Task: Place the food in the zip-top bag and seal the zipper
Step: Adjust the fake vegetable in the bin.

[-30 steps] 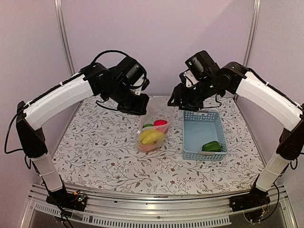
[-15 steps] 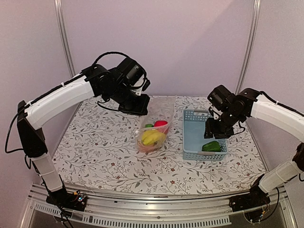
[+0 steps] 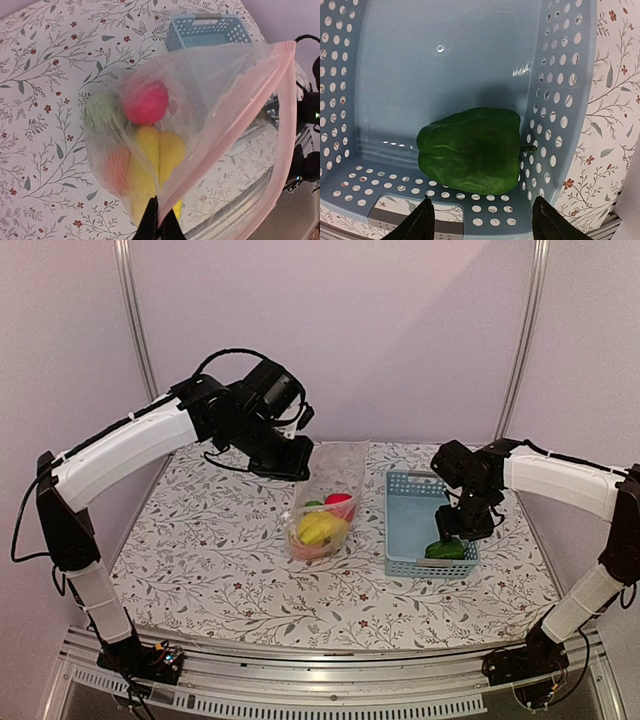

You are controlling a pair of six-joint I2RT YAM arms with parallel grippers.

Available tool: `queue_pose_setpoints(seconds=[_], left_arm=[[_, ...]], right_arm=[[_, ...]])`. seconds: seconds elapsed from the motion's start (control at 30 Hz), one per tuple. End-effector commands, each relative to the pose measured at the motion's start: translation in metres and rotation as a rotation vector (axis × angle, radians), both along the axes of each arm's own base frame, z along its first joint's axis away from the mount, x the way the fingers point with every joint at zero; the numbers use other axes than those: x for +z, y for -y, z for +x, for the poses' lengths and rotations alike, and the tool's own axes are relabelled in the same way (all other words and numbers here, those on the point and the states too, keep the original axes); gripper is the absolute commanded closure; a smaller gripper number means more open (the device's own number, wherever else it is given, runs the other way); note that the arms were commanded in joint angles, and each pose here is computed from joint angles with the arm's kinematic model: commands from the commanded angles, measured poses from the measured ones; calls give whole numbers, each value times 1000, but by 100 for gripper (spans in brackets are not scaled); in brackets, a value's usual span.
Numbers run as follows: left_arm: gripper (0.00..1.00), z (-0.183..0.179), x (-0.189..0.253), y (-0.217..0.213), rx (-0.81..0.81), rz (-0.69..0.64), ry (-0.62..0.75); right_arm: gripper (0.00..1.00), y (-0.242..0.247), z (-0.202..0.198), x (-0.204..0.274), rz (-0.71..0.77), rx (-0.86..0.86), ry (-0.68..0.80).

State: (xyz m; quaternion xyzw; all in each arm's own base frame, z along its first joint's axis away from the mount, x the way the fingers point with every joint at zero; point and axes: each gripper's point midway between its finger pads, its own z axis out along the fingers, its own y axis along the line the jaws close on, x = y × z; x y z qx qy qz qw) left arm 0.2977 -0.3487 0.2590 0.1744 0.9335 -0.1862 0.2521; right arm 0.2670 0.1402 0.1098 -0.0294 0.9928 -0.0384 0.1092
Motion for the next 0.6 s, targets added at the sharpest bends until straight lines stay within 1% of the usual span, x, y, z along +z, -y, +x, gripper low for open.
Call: queue_pose_setpoints(seconds=[0.0, 0.1, 0.37, 0.57], left_arm=[[100, 6, 10, -6, 4, -17, 18], [100, 8, 8, -8, 9, -13, 17], [100, 12, 9, -7, 14, -21, 14], [100, 17, 12, -7, 19, -31, 17]], right_arm=[[33, 0, 15, -10, -36, 37, 3], [32, -6, 19, -16, -19, 56, -10], [29, -7, 20, -44, -52, 63, -94], [29, -16, 30, -53, -34, 54, -90]])
